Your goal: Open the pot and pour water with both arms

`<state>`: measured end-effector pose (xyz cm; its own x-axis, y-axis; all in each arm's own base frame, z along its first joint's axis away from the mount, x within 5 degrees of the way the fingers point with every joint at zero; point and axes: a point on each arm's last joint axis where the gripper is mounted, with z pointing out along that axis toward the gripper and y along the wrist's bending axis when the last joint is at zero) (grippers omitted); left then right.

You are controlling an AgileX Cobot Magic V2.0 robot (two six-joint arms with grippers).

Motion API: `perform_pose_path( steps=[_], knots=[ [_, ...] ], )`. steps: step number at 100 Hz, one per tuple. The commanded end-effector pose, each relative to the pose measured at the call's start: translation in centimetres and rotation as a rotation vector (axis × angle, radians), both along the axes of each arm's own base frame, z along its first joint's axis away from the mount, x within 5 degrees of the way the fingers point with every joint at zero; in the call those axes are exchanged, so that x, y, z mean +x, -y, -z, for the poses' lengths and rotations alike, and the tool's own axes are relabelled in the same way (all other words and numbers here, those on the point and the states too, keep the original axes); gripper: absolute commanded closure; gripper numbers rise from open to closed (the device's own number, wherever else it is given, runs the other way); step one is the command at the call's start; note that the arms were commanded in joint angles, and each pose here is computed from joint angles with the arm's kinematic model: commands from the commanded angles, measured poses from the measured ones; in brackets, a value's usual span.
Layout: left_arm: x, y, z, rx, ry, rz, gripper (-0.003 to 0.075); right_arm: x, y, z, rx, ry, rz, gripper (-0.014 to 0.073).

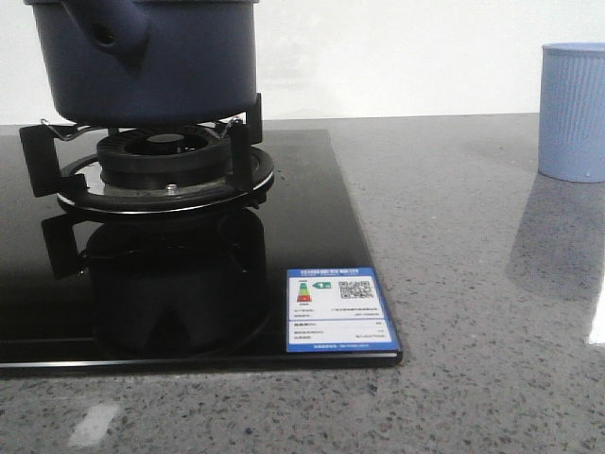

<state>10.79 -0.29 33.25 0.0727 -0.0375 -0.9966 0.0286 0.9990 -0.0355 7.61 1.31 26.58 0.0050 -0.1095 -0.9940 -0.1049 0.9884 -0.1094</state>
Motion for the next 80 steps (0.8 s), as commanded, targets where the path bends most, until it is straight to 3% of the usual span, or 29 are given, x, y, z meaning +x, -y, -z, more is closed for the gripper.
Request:
perform_pose_path(
  steps=[1,80],
  knots=[
    [-0.12,-0.17,-1.56,-0.017,0.098,-0.018,0.0740,-0.01,0.25,-0.96,0.010,0.030,0.028,0.0652],
    [-0.44,-0.02,-1.23,0.006,0.094,-0.004,0.0740,-0.01,0.25,-0.96,0.010,0.030,0.028,0.0652]
  ],
)
